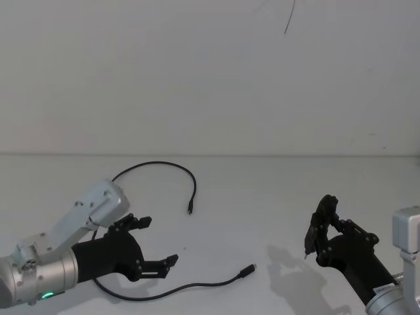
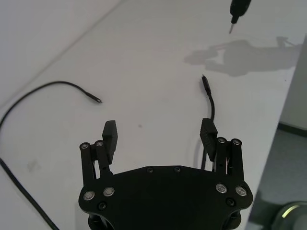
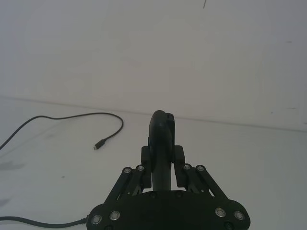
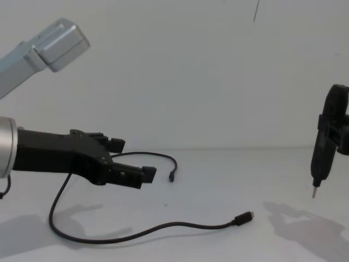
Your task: Pick up the data cable with the one hand.
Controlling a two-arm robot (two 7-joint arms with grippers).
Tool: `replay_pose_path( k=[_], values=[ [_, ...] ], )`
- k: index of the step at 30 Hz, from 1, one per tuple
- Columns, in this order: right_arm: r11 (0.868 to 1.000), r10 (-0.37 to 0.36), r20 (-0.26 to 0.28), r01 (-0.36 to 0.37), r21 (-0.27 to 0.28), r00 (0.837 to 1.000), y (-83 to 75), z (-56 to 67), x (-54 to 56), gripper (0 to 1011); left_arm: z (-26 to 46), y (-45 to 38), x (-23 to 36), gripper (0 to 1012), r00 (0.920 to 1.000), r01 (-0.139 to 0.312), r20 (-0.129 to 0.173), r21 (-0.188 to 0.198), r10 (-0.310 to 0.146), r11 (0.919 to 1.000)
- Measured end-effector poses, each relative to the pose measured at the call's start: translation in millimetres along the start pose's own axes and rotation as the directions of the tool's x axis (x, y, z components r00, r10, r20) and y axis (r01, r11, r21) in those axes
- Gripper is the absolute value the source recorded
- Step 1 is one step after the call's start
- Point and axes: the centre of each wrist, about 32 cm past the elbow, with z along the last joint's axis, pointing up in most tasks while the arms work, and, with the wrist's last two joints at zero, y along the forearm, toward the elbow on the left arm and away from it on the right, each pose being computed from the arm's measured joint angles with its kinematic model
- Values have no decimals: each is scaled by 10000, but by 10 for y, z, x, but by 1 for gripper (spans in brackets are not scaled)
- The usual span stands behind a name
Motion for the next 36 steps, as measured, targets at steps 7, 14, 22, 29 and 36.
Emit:
replay_pose_path(
  k=[7, 14, 22, 29, 36],
  values=[
    [10000, 0, 1, 0, 0, 10000, 0, 0, 0, 269, 64, -46, -37, 1001, 9997, 133, -207, 451, -124, 9989],
    [10000, 0, 1, 0, 0, 10000, 0, 0, 0, 269, 120, -131, -96, 1001, 9994, 76, -349, 905, -45, 9959],
    [10000, 1, 1, -1, -1, 10000, 0, 0, 0, 269, 123, -217, -143, 1001, 9996, 138, -248, 1267, -107, 9918],
    [10000, 1, 0, -1, -1, 10000, 0, 0, 0, 269, 98, -277, -174, 1001, 9996, 276, -148, 1473, -257, 9887],
    [10000, 0, 1, 0, -1, 10000, 0, 0, 0, 269, 68, -331, -203, 1001, 9990, 444, -8, 1610, -449, 9860]
  ],
)
